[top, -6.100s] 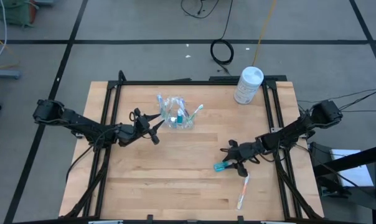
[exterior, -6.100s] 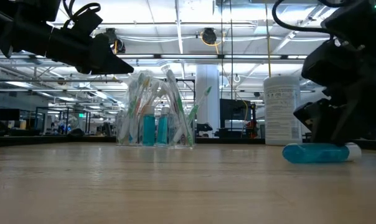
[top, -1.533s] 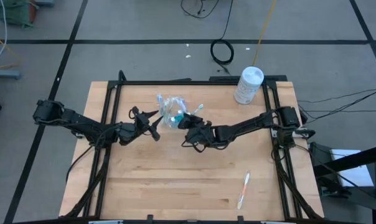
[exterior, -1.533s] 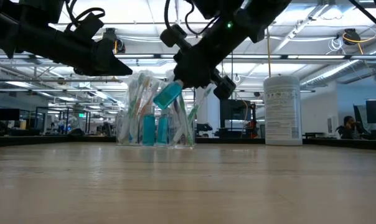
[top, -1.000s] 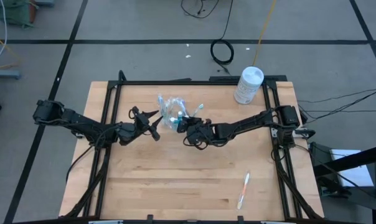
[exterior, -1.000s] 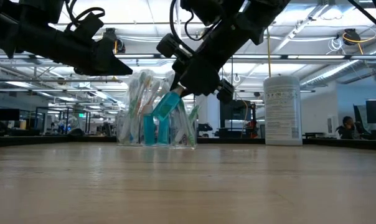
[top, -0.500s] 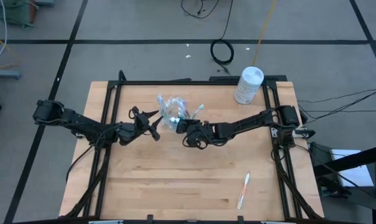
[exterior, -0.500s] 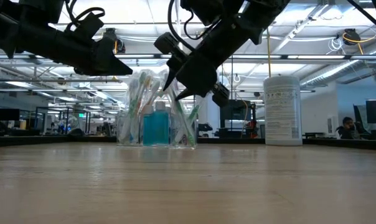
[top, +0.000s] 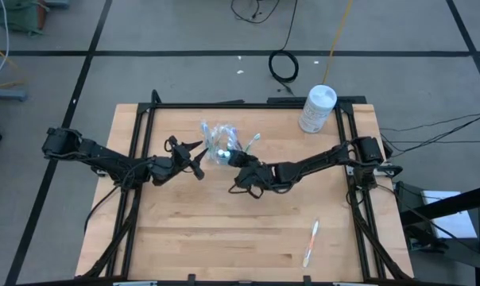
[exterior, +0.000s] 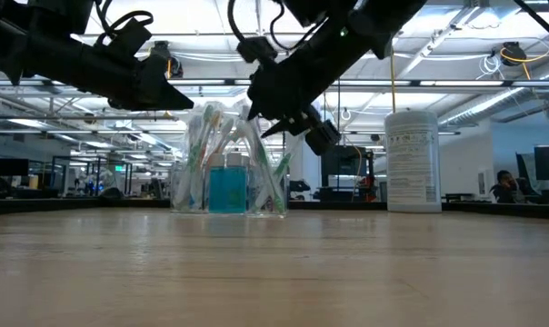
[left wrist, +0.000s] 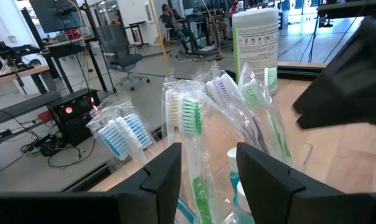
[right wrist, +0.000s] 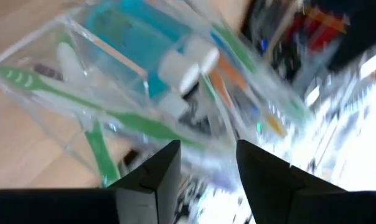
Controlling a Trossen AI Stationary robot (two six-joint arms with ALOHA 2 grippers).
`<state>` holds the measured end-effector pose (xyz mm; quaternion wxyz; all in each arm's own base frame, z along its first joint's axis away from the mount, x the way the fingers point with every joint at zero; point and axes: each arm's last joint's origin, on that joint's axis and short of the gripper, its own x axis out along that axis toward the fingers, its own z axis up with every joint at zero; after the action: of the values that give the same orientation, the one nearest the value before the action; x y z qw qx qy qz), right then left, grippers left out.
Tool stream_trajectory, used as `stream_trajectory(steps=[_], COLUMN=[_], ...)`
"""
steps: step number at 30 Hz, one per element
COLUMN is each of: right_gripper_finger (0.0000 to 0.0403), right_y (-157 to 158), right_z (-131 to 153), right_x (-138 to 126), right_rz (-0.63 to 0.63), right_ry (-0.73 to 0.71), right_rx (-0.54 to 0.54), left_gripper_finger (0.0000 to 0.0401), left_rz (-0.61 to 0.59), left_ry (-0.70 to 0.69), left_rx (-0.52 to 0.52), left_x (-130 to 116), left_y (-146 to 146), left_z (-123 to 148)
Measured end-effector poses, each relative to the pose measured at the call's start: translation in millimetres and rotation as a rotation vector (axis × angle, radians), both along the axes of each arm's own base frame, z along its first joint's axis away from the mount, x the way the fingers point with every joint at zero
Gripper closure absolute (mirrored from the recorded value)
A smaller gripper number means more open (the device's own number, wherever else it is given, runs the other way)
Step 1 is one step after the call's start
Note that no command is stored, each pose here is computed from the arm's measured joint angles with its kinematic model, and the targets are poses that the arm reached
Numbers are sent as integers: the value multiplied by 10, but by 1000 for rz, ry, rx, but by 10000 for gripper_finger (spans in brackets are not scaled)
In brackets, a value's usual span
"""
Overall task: Pick & Place toothbrushing station
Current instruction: Put the orange toothbrush into the transparent organizer
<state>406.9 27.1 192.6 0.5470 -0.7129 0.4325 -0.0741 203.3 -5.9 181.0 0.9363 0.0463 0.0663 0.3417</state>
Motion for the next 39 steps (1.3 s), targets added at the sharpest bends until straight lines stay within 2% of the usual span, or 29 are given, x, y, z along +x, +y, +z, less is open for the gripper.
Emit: stream_trajectory(steps=[6, 9, 12, 16, 21, 23, 25, 28, 32, 35, 37, 39], right_gripper_finger=[259, 259, 259, 259, 259, 259, 259, 259, 259, 259, 259, 259], right_y=[306, 475, 652, 850, 914, 830, 698, 465, 292, 319, 408, 508], right_z=[55, 92, 101, 123, 147, 193, 235, 298, 400, 445, 454, 433], right_x=[-93, -148, -206, -269, -369, -428, -517, -643, -864, -1082, -1225, -1355], right_rz=[-199, -257, -271, -244, -211, -197, -209, -329, -683, -998, -1171, -1279], right_ry=[-176, -273, -322, -382, -367, -360, -315, -248, -319, -240, -175, -152], right_rx=[-47, -51, -61, -16, 40, 180, 409, 761, 1096, 1326, 1431, 1487], left_gripper_finger=[244, 244, 244, 244, 244, 244, 244, 244, 244, 244, 244, 244], left_rz=[0, 0, 1, 1, 1, -9, -36, -57, -52, -51, -51, -51], left_ry=[0, 0, 0, -1, -8, -8, -7, -7, -5, -5, -6, -12], left_rx=[0, 0, 0, -2, -10, -12, -15, -18, -15, -14, -15, -20], left_x=[0, 0, 0, 0, 0, 2, 7, 10, 9, 10, 10, 10], left_y=[0, 0, 0, 0, -1, -3, -9, -14, -13, -13, -13, -13], left_z=[0, 0, 0, 0, 0, -1, -1, -2, -2, -2, -1, 0])
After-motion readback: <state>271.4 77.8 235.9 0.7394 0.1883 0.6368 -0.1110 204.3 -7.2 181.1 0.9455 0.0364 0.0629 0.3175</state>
